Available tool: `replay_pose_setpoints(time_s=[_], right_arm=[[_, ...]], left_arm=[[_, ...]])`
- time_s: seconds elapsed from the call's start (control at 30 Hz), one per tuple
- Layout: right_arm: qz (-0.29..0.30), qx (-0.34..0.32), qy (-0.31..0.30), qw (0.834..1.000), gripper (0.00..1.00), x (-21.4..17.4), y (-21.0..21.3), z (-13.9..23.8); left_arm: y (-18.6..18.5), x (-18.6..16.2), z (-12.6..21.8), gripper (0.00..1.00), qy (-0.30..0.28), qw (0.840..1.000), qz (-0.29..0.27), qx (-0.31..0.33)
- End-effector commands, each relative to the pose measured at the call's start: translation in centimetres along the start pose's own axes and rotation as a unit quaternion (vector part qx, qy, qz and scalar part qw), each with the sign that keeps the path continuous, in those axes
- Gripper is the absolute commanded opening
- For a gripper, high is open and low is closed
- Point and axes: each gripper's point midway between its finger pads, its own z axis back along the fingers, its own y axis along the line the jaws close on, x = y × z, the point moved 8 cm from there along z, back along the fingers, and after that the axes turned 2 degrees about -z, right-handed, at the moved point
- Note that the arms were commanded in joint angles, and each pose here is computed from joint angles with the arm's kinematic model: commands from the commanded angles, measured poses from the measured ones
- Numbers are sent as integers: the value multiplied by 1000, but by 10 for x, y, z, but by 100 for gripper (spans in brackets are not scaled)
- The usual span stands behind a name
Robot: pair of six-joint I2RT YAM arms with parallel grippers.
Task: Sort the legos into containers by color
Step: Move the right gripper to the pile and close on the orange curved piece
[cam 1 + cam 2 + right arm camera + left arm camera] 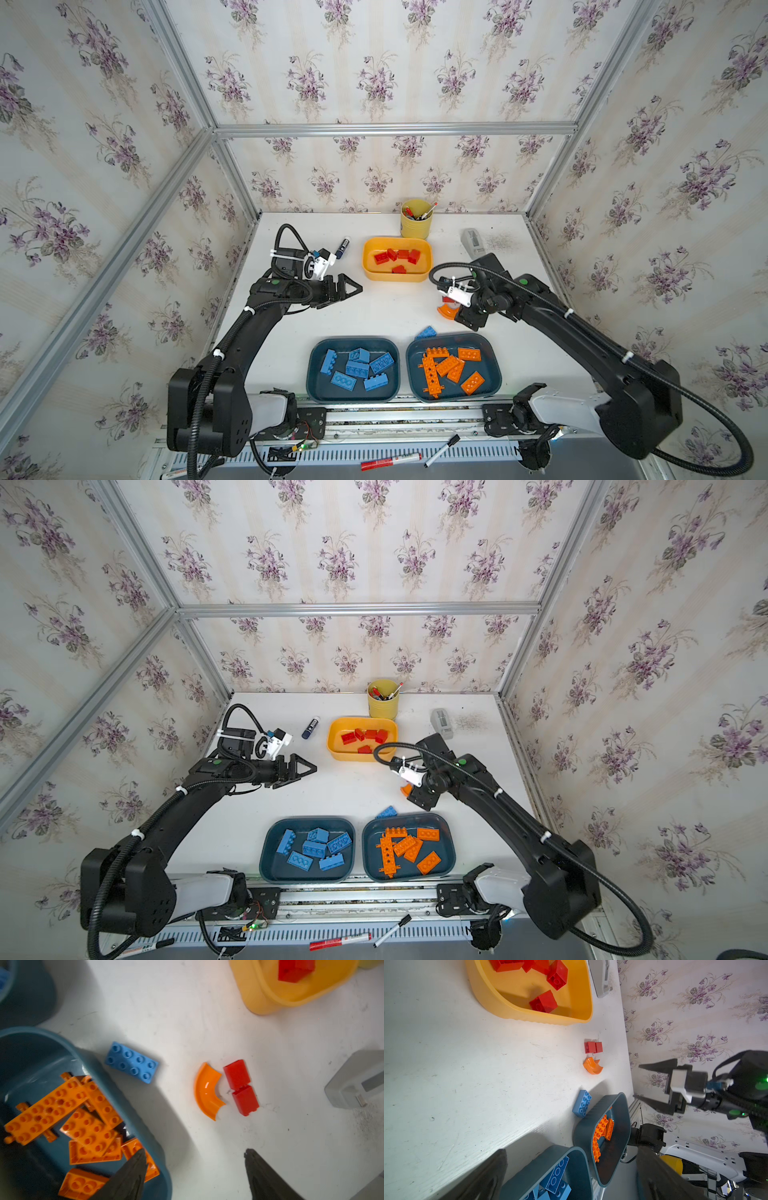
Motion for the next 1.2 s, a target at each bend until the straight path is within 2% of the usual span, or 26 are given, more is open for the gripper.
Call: replay_pose_setpoints(time_s=[0.0,0.23,0.43,0.6,0.83,1.17], right_arm=[[-43,0,-10,999,76,16,-22,-7],[-56,46,39,997,74,30,-35,-52],[-53,97,84,990,72,23,-31,-83],[-87,105,113,984,72,17,-29,-93],[-48,130,120,983,72,11,-24,-107],[-36,155,155,975,61,6,-20,-122]], left_arm=[[-4,0,2,99,-2,1000,-19,-10],[1,-2,-1,99,3,1000,-16,-7],[2,-3,-2,99,5,1000,-16,-7],[5,-3,-5,99,9,1000,-12,-5],[6,-2,-6,99,12,1000,-9,-3],[9,-5,-7,99,14,1000,-5,1]])
